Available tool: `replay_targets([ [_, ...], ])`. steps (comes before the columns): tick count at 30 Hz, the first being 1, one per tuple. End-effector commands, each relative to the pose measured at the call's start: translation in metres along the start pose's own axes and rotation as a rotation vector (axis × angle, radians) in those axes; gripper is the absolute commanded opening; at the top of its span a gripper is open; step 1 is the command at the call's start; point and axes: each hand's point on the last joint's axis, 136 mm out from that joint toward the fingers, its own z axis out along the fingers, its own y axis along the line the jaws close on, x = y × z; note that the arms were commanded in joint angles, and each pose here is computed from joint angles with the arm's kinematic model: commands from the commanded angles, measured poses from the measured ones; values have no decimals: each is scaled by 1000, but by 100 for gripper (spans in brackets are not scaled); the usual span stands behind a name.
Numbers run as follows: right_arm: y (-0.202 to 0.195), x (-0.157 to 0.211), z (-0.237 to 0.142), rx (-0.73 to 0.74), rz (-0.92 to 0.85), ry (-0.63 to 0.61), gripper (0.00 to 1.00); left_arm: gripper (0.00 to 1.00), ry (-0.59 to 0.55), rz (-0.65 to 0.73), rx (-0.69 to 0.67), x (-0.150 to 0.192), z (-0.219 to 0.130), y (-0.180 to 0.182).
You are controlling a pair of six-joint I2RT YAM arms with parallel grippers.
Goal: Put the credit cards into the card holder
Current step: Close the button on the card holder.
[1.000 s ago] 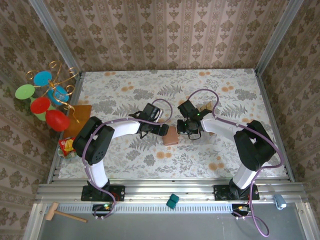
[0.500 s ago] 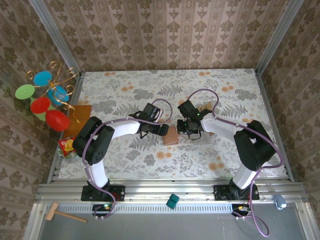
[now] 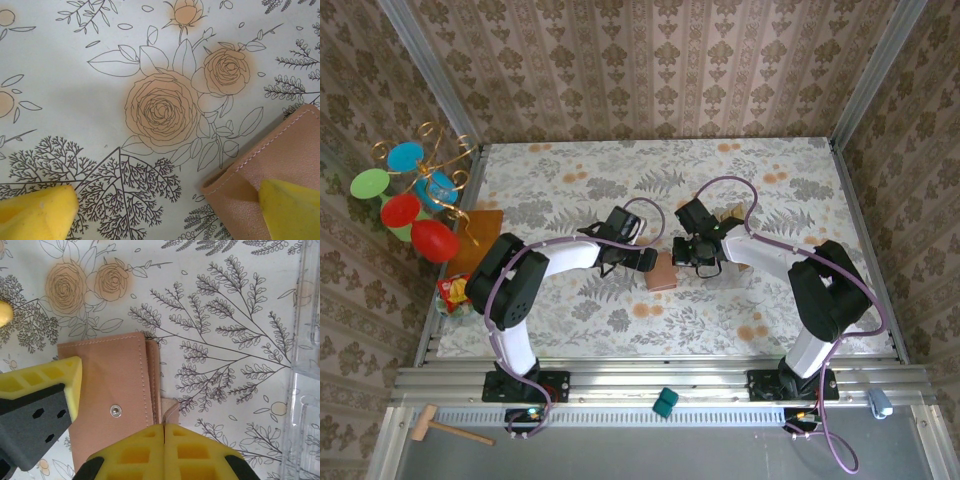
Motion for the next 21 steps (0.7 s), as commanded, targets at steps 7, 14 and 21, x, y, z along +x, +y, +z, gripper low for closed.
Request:
replay_targets([
  [7, 40, -5, 12, -165, 25, 13, 0, 95, 168, -30, -28, 53, 17, 12],
  [14, 46, 1, 28, -162, 20, 41, 0, 95, 166, -33, -29, 53, 17, 12],
  [21, 44, 3, 33, -152, 20, 45, 0, 95, 167, -31, -26, 53, 17, 12],
])
